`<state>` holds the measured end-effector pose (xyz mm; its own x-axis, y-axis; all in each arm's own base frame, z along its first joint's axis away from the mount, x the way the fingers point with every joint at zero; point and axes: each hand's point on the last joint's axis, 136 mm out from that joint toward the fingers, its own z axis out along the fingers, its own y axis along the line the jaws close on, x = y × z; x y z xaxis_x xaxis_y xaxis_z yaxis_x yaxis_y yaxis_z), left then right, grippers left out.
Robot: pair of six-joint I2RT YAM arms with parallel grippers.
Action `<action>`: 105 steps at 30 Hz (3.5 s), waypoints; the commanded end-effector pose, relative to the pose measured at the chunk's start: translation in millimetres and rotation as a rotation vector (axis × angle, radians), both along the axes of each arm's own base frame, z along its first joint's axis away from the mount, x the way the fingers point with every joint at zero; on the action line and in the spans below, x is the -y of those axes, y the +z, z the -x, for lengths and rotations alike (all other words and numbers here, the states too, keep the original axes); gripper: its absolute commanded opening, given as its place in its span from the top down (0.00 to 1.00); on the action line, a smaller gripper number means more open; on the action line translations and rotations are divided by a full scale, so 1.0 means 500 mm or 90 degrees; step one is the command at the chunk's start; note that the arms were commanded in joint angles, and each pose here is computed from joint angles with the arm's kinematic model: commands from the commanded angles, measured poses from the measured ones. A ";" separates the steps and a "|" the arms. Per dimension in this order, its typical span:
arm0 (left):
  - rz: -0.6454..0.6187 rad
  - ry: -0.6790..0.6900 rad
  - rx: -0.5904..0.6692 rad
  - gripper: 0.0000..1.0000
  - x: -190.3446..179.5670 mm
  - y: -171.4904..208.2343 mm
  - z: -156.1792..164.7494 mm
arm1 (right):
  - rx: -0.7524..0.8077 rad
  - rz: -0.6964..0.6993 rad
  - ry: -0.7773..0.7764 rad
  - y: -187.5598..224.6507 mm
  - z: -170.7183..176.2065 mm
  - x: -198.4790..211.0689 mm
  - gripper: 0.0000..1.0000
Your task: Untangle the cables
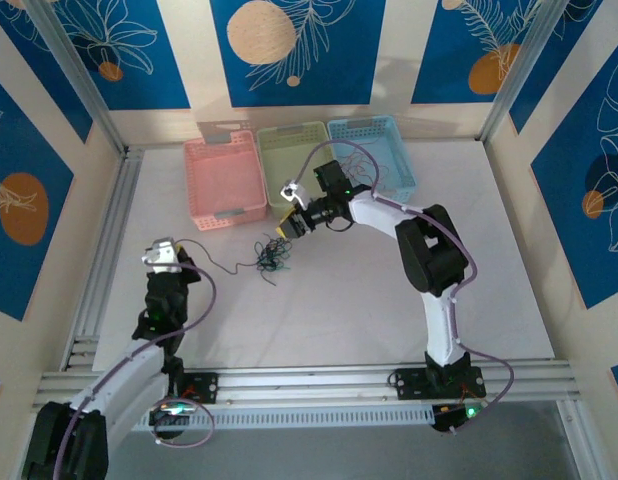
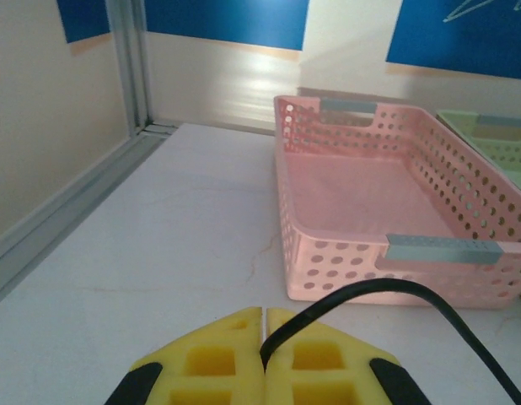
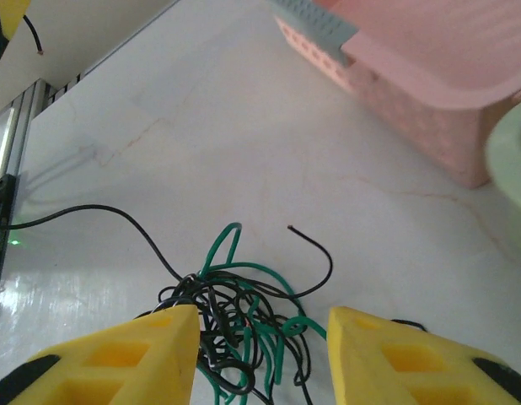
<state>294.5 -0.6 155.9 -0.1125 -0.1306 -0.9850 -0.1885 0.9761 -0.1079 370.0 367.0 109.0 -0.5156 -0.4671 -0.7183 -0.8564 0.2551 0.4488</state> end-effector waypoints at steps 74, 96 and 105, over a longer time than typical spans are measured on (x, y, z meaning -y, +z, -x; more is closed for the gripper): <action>0.067 0.257 0.097 1.00 -0.138 0.049 0.086 | 0.139 -0.004 -0.550 0.099 -0.244 0.400 1.00; 0.072 0.226 0.113 1.00 -0.125 0.052 0.081 | 0.154 -0.106 -0.621 0.158 -0.229 0.473 1.00; 0.099 0.102 0.148 1.00 -0.066 0.090 0.058 | 0.222 -0.099 -0.485 0.172 -0.188 0.356 1.00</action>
<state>259.6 47.8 179.9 0.0928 -0.2467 -0.9646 -0.4112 0.8728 -0.2628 467.4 174.8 174.0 -0.4691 0.0811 -0.8794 -0.4963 0.7995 0.3385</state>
